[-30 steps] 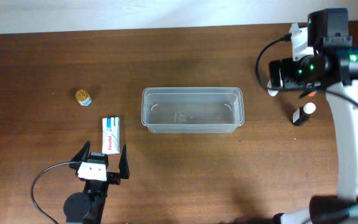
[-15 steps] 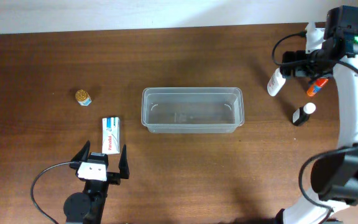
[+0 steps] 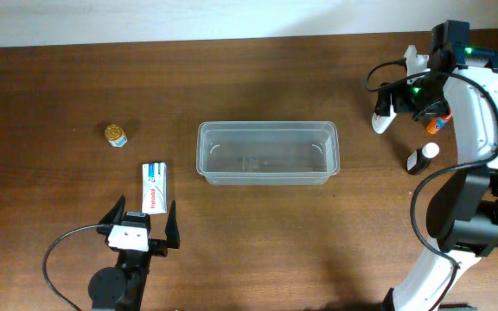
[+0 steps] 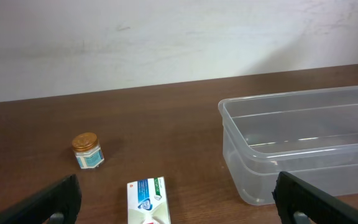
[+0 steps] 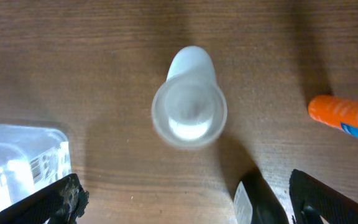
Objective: Pack container
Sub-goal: 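Move the right gripper over the white spray bottle, then lower the right gripper and close it on the white spray bottle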
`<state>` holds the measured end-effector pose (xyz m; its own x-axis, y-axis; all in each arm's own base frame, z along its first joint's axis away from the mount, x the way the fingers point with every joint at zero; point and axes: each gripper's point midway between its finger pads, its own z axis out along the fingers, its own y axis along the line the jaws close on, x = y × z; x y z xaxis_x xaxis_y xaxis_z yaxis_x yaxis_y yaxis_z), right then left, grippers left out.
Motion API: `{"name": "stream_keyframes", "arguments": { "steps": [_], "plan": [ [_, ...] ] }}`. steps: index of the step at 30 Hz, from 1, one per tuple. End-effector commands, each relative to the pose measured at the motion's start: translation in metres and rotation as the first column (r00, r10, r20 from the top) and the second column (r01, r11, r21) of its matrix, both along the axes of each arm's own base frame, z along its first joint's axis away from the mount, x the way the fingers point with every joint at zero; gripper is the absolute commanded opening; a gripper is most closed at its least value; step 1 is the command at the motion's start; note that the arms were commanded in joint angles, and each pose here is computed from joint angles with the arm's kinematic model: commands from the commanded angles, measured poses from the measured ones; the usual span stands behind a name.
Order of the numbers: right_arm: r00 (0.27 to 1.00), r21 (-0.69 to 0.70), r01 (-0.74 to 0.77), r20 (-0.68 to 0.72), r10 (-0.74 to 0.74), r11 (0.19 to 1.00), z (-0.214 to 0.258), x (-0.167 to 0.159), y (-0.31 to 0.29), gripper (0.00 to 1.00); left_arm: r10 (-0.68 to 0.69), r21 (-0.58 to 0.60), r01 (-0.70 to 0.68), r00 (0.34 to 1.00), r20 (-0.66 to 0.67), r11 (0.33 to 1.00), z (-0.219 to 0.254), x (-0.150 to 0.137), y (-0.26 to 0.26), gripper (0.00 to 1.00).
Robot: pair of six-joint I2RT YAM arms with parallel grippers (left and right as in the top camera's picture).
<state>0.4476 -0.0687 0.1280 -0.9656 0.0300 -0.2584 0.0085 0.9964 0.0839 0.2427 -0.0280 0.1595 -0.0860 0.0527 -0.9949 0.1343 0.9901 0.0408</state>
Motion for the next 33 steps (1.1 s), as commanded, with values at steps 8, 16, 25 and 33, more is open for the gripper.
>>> {"name": "stream_keyframes", "arguments": {
  "steps": [8, 16, 25, 33],
  "plan": [
    [0.999, 0.008, -0.02, 0.034, 0.019, 1.0, -0.016, 0.021, 0.001, 0.99, -0.008, 0.015, 0.008, 1.0, 0.001, 1.0, -0.002, 0.0, -0.001, 0.99],
    [1.0, 0.015, -0.02, 0.001, 0.02, 1.0, -0.042, 0.025, 0.001, 0.99, -0.008, 0.015, 0.008, 1.0, 0.001, 1.0, -0.002, 0.0, -0.001, 0.99],
    [0.999, 0.007, -0.02, 0.038, 0.02, 1.0, -0.044, 0.035, -0.001, 0.96, -0.008, 0.015, 0.008, 1.0, 0.001, 1.0, -0.002, 0.0, -0.001, 0.99],
    [0.998, 0.004, -0.02, 0.052, 0.02, 1.0, -0.047, 0.038, -0.002, 0.9, -0.008, 0.015, 0.008, 1.0, 0.001, 1.0, -0.002, 0.0, -0.001, 0.99]
  ]
}}
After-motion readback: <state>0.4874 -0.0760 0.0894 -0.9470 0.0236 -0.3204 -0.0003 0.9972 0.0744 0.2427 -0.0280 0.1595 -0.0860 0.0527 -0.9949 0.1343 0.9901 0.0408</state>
